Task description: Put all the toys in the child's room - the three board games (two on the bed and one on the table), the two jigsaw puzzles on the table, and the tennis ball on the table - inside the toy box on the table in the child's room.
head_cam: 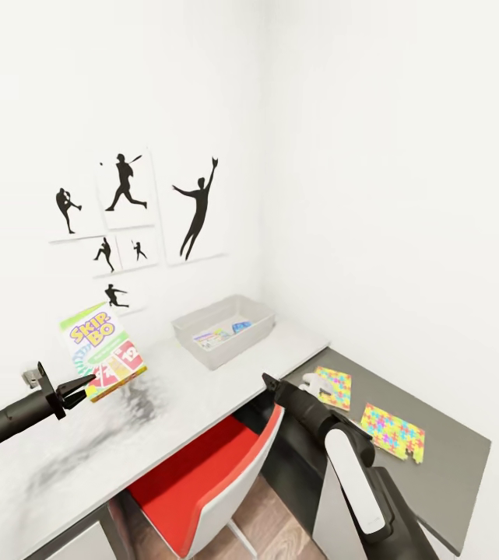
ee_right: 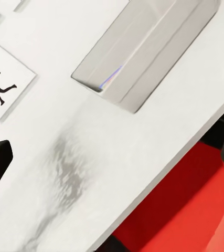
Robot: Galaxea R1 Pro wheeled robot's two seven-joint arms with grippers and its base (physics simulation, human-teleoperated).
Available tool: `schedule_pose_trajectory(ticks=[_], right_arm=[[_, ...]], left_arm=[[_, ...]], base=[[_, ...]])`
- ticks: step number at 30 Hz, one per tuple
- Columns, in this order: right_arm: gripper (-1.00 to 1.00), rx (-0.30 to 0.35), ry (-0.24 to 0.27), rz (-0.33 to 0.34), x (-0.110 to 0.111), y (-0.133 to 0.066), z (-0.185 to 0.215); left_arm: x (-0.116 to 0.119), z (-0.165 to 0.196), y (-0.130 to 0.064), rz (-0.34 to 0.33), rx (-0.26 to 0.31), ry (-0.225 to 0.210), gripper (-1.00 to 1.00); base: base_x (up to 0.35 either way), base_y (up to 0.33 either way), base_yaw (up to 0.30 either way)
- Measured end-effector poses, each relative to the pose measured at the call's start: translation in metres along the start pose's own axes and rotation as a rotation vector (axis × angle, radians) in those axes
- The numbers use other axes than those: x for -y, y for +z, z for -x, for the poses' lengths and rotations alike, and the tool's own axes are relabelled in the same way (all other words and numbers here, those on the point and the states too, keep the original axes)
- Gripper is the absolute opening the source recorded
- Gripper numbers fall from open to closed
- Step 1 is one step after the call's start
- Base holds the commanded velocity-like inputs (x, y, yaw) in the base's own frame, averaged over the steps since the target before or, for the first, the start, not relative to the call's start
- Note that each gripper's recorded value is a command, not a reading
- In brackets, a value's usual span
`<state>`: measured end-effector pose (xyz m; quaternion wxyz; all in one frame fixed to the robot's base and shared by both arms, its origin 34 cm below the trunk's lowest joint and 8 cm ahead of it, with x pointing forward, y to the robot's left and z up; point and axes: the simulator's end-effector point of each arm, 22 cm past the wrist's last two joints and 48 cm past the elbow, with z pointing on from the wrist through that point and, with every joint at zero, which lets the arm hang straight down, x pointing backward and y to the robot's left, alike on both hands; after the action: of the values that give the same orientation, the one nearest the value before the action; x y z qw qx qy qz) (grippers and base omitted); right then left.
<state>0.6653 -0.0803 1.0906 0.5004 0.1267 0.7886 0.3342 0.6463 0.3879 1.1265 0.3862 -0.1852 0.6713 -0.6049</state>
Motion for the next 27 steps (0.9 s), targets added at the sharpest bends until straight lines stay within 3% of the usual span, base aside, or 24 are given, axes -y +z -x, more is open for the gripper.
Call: schedule_pose_trajectory(ticks=[18,27], right_arm=[[1.00,-0.003,0.000,-0.001,0.0006,0.0006,-0.0010],[1.00,-0.005,0.002,-0.001,0.0010,0.0014,-0.0022]], left_arm=[[-0.0012,0.0001,0.0004,0.001,0.000,-0.001,-1.00],[-0.0029,0.0000,0.0008,0.004,-0.001,-0.001,-1.00]], base=[[0.155,0.000,-0.035],[0.149,-0.105,-0.041]])
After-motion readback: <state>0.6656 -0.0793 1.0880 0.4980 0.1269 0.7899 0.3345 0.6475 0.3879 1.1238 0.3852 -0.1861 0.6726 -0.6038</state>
